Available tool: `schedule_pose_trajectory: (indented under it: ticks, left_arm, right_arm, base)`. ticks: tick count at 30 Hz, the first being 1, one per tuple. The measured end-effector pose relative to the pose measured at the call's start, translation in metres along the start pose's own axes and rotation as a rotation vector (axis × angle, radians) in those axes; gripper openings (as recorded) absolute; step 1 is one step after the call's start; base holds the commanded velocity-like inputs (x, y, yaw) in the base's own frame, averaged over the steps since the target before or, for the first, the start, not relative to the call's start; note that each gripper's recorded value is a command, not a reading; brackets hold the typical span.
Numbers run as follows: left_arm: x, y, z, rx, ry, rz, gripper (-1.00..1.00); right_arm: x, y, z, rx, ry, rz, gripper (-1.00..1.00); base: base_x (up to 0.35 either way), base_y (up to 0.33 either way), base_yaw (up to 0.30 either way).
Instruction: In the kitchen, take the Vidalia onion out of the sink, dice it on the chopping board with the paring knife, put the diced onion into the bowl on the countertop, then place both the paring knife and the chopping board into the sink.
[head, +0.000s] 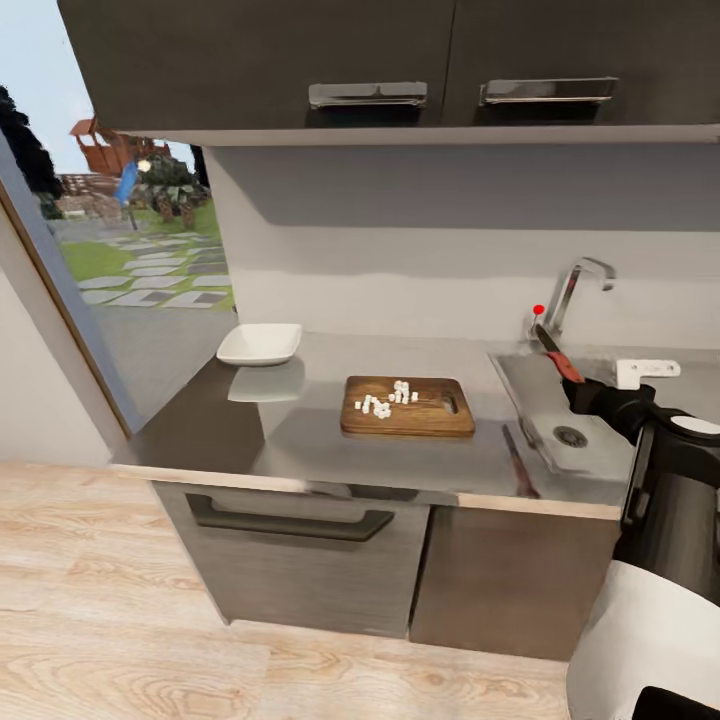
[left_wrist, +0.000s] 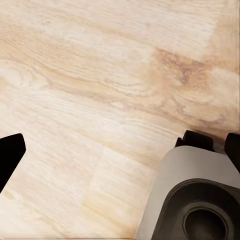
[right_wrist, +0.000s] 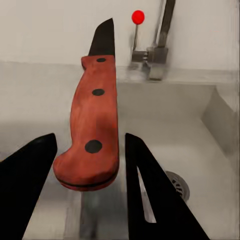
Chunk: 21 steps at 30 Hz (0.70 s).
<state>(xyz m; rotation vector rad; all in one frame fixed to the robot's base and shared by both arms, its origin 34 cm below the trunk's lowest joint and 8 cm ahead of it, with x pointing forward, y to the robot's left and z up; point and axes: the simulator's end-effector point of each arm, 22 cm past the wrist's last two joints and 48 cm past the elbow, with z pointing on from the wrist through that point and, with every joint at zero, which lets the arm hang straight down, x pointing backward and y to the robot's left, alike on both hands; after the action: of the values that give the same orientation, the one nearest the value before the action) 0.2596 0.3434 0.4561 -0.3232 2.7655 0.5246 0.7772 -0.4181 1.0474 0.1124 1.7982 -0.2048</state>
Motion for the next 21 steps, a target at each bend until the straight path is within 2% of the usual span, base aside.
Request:
schedule_pose_trajectory:
  ticks: [10, 16, 18, 21]
  left_arm:
    - [0.000, 0.000, 0.000, -0.001, 0.000, -0.001, 1.00]
    - [0.000, 0.001, 0.000, -0.002, 0.000, -0.001, 1.00]
    - [0.000, 0.001, 0.000, -0.003, -0.001, -0.001, 1.00]
    - [0.000, 0.002, 0.000, -0.003, -0.001, -0.001, 1.00]
  right_arm:
    - [0.011, 0.008, 0.005, -0.020, 0.024, 0.011, -1.00]
    - [0.055, 0.028, 0.028, -0.075, 0.113, 0.011, -1.00]
    - [0.074, 0.043, 0.042, -0.116, 0.111, -0.024, -1.00]
    - [0.087, 0.053, 0.049, -0.141, 0.114, -0.038, -1.00]
  base:
    - [0.000, -0.309, 0.000]
    - [0.000, -0.042, 0.000]
    - [0.000, -0.002, 0.000]
    - [0.000, 0.000, 0.000]
